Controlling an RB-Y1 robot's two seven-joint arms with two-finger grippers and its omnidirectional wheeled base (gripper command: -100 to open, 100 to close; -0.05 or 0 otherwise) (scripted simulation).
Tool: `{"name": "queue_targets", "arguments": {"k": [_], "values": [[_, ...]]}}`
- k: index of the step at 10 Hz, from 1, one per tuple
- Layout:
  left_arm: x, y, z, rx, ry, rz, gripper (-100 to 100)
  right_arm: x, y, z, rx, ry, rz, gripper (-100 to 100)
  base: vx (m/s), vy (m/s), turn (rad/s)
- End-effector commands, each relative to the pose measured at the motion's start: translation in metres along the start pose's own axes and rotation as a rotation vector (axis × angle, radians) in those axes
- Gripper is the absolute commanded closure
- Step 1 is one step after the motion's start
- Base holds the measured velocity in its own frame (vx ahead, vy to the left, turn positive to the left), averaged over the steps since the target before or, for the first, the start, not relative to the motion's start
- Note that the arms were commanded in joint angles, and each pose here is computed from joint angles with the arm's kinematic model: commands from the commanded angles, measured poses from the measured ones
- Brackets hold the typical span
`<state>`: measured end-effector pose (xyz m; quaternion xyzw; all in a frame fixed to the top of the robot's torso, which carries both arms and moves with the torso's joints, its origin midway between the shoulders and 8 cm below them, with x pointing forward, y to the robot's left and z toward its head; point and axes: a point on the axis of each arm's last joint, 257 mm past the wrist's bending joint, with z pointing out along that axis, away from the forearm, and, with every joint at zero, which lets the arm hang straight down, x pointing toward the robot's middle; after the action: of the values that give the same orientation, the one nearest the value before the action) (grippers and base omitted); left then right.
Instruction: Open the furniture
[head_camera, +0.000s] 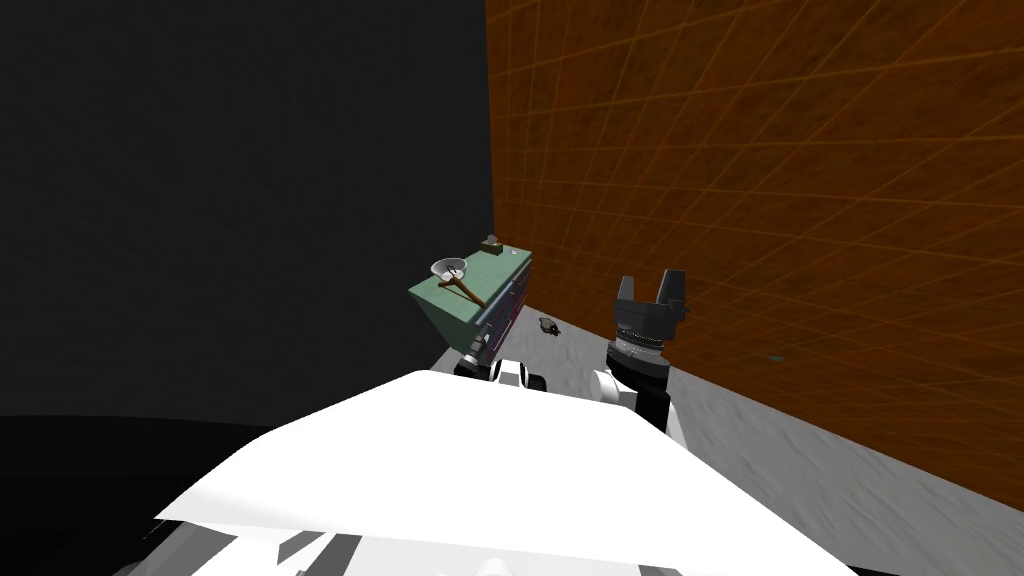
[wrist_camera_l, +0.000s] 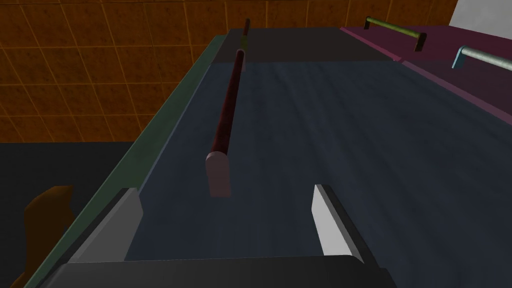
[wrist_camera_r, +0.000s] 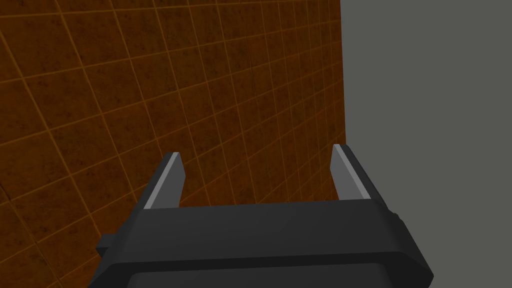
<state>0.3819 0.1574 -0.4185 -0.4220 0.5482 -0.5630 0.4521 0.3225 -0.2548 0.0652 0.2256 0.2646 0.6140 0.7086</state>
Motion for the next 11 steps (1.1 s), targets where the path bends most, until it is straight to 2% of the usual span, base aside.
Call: {"name": "queue_targets", "arguments": {"k": [1,2,3,4,5,6,7,8,10,11], "values": [[0.006,0.002,-0.002,-0.006,0.004,-0.007,-100,0.0,0.0,0.0,0.0,0.0,0.0,0,0.002,-0.005,0.011],[0.006,-0.001,0.013,-0.007,0.004,-0.008,-100,0.0,0.0,0.0,0.0,0.0,0.0,0,0.004,-0.007,0.018],[0.005,-0.002,0.019,-0.007,0.004,-0.009,-100,0.0,0.0,0.0,0.0,0.0,0.0,0,0.007,-0.011,0.03],[0.005,-0.002,0.016,-0.006,0.004,-0.008,-100,0.0,0.0,0.0,0.0,0.0,0.0,0,0.002,-0.004,0.01],[0.006,0.002,0.002,-0.007,0.005,-0.008,100,0.0,0.0,0.0,0.0,0.0,0.0,0,-0.005,0.008,-0.022],[0.007,0.003,-0.002,-0.007,0.005,-0.008,100,0.0,0.0,0.0,0.0,0.0,0.0,0,-0.006,0.01,-0.029],[0.006,0.002,0.003,-0.01,0.005,-0.008,100,0.0,0.0,0.0,0.0,0.0,0.0,0,0.0,0.0,0.0],[-0.006,-0.001,0.007,-0.007,0.016,0.02,-100,0.0,0.0,0.0,0.0,0.0,0.0,0,-0.005,0.016,-0.032],[-0.005,-0.004,0.019,-0.006,0.028,0.021,-100,0.0,0.0,0.0,0.0,0.0,0.0,0,-0.014,0.037,-0.038],[-0.005,-0.004,0.019,-0.006,0.028,0.021,-100,0.0,0.0,0.0,0.0,0.0,0.0,0,-0.012,0.026,-0.008]]}}
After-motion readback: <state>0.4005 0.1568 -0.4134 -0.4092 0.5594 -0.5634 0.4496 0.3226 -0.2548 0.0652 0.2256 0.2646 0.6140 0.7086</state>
